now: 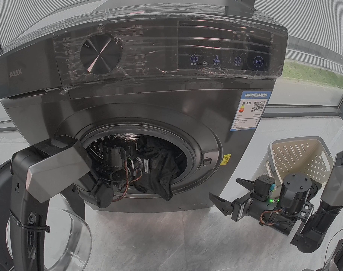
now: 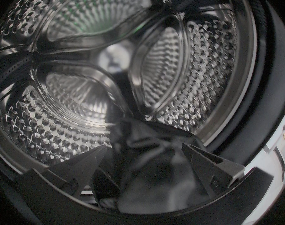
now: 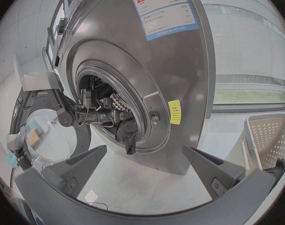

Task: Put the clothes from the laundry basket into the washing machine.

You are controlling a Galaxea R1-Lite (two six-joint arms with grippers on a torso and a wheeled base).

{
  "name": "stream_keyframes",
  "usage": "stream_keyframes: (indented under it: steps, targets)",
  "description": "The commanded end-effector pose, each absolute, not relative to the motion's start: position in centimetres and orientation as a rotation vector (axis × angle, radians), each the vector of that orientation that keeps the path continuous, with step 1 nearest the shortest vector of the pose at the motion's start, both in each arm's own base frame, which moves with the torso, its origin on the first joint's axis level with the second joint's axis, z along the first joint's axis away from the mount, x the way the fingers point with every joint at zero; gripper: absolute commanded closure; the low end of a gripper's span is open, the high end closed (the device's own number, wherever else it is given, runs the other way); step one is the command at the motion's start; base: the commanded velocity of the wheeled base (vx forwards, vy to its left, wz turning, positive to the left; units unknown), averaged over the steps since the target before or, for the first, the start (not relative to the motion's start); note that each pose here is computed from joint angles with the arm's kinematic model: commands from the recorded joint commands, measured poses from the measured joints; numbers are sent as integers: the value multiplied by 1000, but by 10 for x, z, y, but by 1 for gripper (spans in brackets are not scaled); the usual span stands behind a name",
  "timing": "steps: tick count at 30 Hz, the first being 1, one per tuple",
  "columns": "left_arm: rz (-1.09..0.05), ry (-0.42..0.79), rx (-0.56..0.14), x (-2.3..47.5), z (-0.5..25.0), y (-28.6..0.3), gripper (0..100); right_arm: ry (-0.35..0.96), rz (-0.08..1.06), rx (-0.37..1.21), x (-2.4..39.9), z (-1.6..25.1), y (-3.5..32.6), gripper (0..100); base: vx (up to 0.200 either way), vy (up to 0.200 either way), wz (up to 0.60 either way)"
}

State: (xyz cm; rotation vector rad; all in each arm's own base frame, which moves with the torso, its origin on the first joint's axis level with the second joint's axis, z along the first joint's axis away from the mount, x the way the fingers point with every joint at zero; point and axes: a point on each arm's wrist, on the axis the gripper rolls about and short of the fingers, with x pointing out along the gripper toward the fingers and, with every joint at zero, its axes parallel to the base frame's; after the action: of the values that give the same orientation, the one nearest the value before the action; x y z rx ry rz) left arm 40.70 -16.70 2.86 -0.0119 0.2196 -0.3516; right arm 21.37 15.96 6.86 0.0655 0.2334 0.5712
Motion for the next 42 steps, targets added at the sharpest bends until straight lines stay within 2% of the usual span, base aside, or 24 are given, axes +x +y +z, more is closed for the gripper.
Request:
stream_keyframes:
  steps: [1, 6, 15, 16, 21, 24, 26, 28, 32, 36, 37, 42]
  targets:
    - [-402, 269, 17, 389, 27, -173, 0, 234, 572, 66, 214, 68, 160, 0, 0, 0, 0]
    - [-418, 305, 52, 390, 6, -178, 0, 234, 573, 65, 213, 68, 160, 0, 0, 0, 0]
    - [-426, 317, 54, 399, -12, -187, 0, 234, 583, 64, 212, 68, 162, 0, 0, 0, 0]
    - [-425, 320, 55, 400, -14, -187, 100, 233, 583, 65, 212, 69, 162, 0, 0, 0, 0]
    - [-408, 314, 53, 403, -18, -187, 100, 233, 583, 65, 212, 69, 162, 0, 0, 0, 0]
    - [-358, 270, 40, 414, -10, -182, 100, 231, 583, 66, 212, 69, 163, 0, 0, 0, 0]
    - [-262, 212, 29, 427, -1, -171, 100, 227, 586, 67, 212, 70, 163, 0, 0, 0, 0]
    - [-224, 172, 18, 433, 6, -168, 100, 224, 587, 68, 212, 71, 163, 0, 0, 0, 0]
    - [-196, 104, -7, 444, 21, -161, 100, 223, 587, 68, 213, 71, 164, 0, 0, 0, 0]
    - [-198, 91, -11, 445, 25, -161, 100, 227, 586, 67, 213, 70, 164, 0, 0, 0, 0]
    - [-201, 91, -11, 445, 25, -162, 0, 227, 586, 67, 213, 70, 164, 0, 0, 0, 0]
    - [-217, 120, -9, 436, 19, -167, 0, 228, 585, 66, 213, 69, 163, 0, 0, 0, 0]
